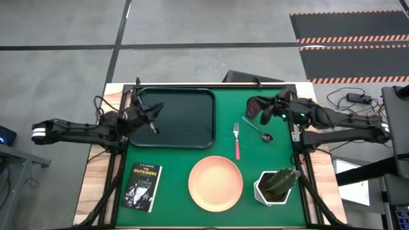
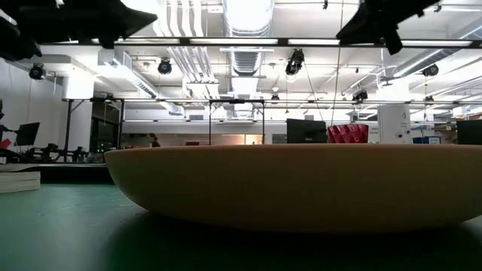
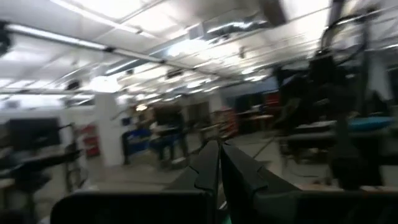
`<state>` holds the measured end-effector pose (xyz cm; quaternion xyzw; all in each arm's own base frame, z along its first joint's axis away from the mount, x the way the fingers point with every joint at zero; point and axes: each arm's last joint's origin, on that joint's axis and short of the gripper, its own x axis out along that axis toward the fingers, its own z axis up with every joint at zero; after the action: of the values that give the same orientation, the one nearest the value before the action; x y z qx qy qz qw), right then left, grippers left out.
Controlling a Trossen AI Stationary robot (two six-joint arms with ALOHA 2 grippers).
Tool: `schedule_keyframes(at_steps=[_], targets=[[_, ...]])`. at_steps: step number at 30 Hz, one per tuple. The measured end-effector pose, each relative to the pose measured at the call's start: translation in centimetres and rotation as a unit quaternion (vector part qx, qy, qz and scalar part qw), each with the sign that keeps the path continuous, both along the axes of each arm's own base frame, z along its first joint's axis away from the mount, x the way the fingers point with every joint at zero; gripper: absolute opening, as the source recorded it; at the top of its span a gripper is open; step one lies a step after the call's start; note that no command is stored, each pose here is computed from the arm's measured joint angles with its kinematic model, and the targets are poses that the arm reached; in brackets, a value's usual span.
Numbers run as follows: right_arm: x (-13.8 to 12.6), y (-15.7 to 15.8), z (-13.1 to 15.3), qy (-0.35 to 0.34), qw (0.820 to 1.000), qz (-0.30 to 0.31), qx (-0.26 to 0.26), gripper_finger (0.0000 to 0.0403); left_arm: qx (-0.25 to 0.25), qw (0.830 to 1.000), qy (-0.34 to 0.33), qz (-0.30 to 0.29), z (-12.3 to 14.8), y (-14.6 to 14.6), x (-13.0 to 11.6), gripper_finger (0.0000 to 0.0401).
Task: Pick and place plate/cup/fork/spoon on tray
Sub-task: Put the red glass cup on the top right of the black serving tray
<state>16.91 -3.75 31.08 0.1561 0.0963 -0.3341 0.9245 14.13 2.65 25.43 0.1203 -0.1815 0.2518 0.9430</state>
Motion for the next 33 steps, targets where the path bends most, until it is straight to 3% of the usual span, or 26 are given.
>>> schedule_keyframes(at_steps=[3, 8, 16, 21, 27, 33], targets=[[1.0, -0.4, 1.1, 0.024, 1.000, -0.008, 0.016, 0.0068, -0.007, 1.000, -0.008, 0.028, 0.1, 0.1, -0.1, 0.0000], [2.9, -1.5, 3.0, 0.071, 0.995, -0.035, 0.058, 0.0068, 0.025, 0.998, 0.024, 0.047, -0.4, 0.2, 0.0, 0.0000], [6.1, -4.7, 4.1, 0.181, 0.967, -0.046, 0.175, 0.0065, 0.026, 0.999, -0.001, 0.046, 0.0, 0.1, -0.4, 0.0000], [7.9, -7.1, 2.6, 0.248, 0.932, -0.039, 0.260, 0.0051, 0.026, 0.999, 0.003, 0.046, -0.4, 0.1, -0.6, 0.0000], [8.6, -9.4, -0.5, 0.320, 0.883, -0.088, 0.331, 0.0039, 0.026, 0.999, 0.010, 0.045, -0.5, 0.0, -0.7, 0.0000], [9.2, -11.2, -2.4, 0.338, 0.866, -0.114, 0.351, 0.0068, 0.029, 0.998, 0.019, 0.046, -0.6, 0.0, -0.7, 0.0000]])
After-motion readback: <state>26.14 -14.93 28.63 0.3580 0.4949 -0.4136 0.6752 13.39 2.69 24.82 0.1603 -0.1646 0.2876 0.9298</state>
